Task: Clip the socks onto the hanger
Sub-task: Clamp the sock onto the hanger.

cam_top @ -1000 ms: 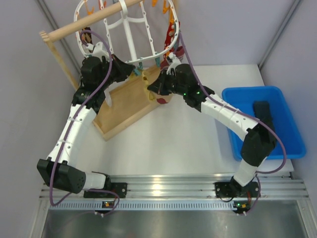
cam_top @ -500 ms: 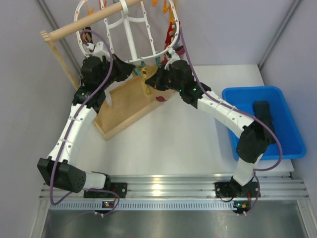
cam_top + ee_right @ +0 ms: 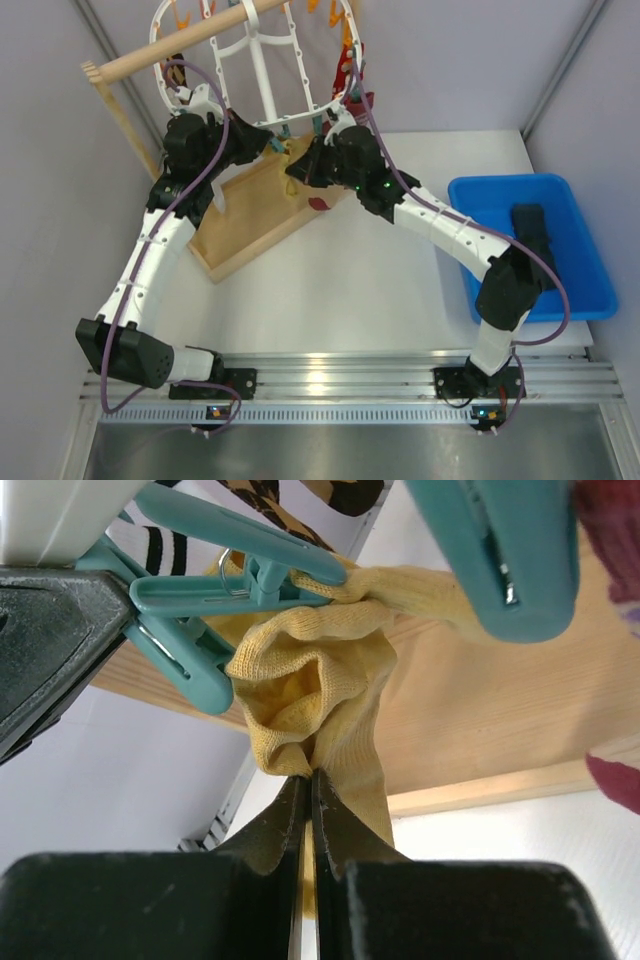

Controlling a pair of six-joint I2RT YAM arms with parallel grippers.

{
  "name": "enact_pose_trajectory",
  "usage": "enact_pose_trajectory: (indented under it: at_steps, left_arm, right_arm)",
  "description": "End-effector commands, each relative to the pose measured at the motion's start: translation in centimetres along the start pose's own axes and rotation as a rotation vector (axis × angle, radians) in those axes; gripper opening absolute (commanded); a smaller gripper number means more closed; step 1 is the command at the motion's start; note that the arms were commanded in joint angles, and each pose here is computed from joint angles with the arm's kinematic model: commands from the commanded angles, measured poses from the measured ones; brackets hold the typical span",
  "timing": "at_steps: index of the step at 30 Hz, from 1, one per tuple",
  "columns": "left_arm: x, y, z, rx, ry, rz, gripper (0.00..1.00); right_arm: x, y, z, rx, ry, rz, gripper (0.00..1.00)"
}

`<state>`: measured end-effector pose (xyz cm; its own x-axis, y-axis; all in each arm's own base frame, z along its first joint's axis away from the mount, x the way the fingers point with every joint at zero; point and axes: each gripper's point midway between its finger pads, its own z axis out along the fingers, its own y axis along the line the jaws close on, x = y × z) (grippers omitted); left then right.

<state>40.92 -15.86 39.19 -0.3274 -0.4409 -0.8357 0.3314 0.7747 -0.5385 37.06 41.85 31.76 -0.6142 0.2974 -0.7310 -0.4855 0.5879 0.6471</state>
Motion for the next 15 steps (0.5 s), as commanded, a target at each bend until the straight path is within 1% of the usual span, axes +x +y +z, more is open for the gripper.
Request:
enact_pose_trajectory:
  at_steps: [1,10,15]
  left_arm:
    - [1.3,-1.1,1.0,0.075,0.04,0.031,0.0]
    - [1.8,-0.5,1.1,0.05,0.052,0.051,0.0]
    - [2.0,-0.4,1.0,0.049,0.058,0.053,0.0]
  right_arm:
    - [-1.8,3.5,-0.4,-0.076,-0.056,-0.032,0.0]
    - [-2.1,5.2,-0.6,-0.119,-0.063,-0.026,0.0]
    - [-3.2,5.8,-0.6,-0.13,-0.096,-0.048,0.0]
